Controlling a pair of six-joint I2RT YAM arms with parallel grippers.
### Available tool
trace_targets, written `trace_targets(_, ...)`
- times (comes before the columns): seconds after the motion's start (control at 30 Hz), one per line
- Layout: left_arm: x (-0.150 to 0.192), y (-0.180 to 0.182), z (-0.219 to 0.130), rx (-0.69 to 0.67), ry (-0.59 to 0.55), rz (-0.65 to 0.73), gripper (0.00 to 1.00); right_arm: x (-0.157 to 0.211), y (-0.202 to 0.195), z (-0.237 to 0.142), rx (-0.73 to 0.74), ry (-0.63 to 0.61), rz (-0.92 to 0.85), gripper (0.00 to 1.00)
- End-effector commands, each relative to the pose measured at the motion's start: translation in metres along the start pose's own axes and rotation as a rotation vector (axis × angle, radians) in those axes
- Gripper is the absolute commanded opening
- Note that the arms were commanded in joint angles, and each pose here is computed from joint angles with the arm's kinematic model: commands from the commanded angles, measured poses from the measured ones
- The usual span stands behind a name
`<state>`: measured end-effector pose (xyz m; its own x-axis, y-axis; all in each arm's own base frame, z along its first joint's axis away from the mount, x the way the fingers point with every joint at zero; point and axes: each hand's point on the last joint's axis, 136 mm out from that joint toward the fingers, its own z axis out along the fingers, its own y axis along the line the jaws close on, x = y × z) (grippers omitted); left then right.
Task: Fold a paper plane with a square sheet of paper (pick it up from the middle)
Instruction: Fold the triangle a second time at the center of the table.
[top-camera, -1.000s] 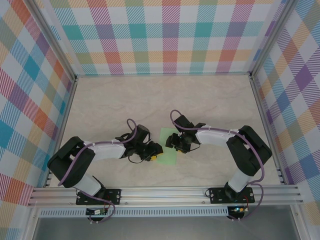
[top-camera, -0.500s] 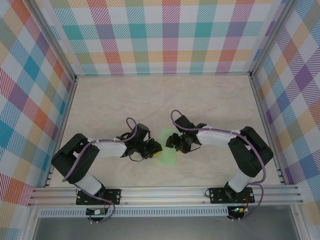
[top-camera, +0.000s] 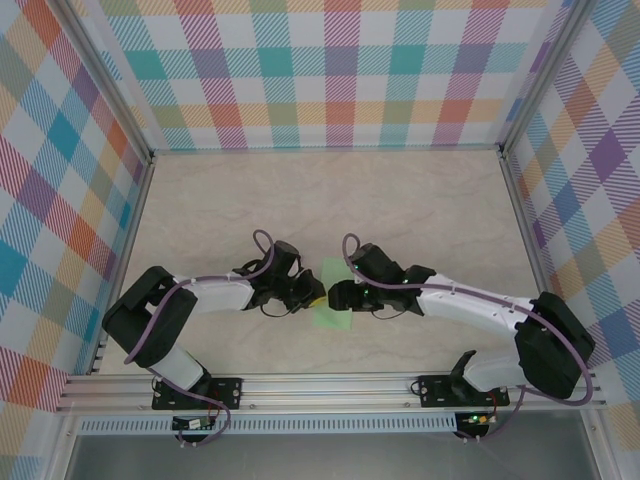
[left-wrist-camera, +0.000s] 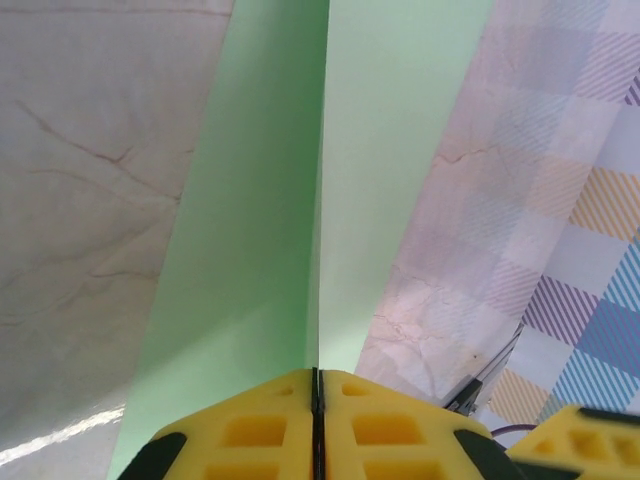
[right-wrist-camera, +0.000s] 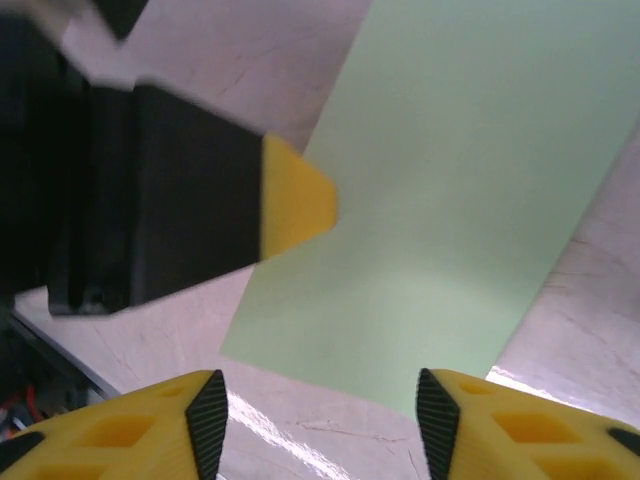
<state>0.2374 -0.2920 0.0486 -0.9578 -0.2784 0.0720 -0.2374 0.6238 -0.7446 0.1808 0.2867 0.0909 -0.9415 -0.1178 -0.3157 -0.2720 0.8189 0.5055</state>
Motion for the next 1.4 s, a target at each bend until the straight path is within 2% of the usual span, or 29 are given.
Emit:
trace_targets(0.0,-0.001,-0.011,-0.006,0.021,0.008,0.013,0.08,0.006,0.012,0.006,0.054,-0.014,-0.164,0.60)
trace_targets(0.17,-0.001,-0.012,-0.006,0.024,0.013,0.014,0.08,0.009,0.017,0.016,0.189,-0.041,-0.253,0.62)
trace_targets(0.37,0.001,-0.009,-0.007,0.016,0.016,0.011,0.08,0.003,0.022,0.024,0.244,-0.046,-0.299,0.62)
trace_targets(0.5,0.001,-0.011,-0.007,0.023,0.018,0.014,0.09,0.004,0.021,0.030,0.272,-0.020,-0.316,0.56)
trace_targets(0.73,0.001,-0.011,-0.006,0.023,0.018,0.015,0.09,0.010,0.022,0.035,0.280,0.005,-0.349,0.56)
trace_targets(0.93,0.002,-0.010,-0.006,0.020,0.021,0.015,0.09,0.011,0.019,0.035,0.311,-0.001,-0.350,0.45)
trace_targets(1.03,0.002,-0.009,-0.006,0.020,0.020,0.012,0.09,0.007,0.016,0.029,0.325,-0.027,-0.339,0.35)
trace_targets(1.13,0.001,-0.009,-0.006,0.019,0.018,0.011,0.09,0.006,0.017,0.024,0.310,-0.049,-0.333,0.30)
trace_targets(1.37,0.001,-0.010,-0.008,0.021,0.015,0.010,0.10,0.006,0.015,0.021,0.324,-0.041,-0.347,0.13)
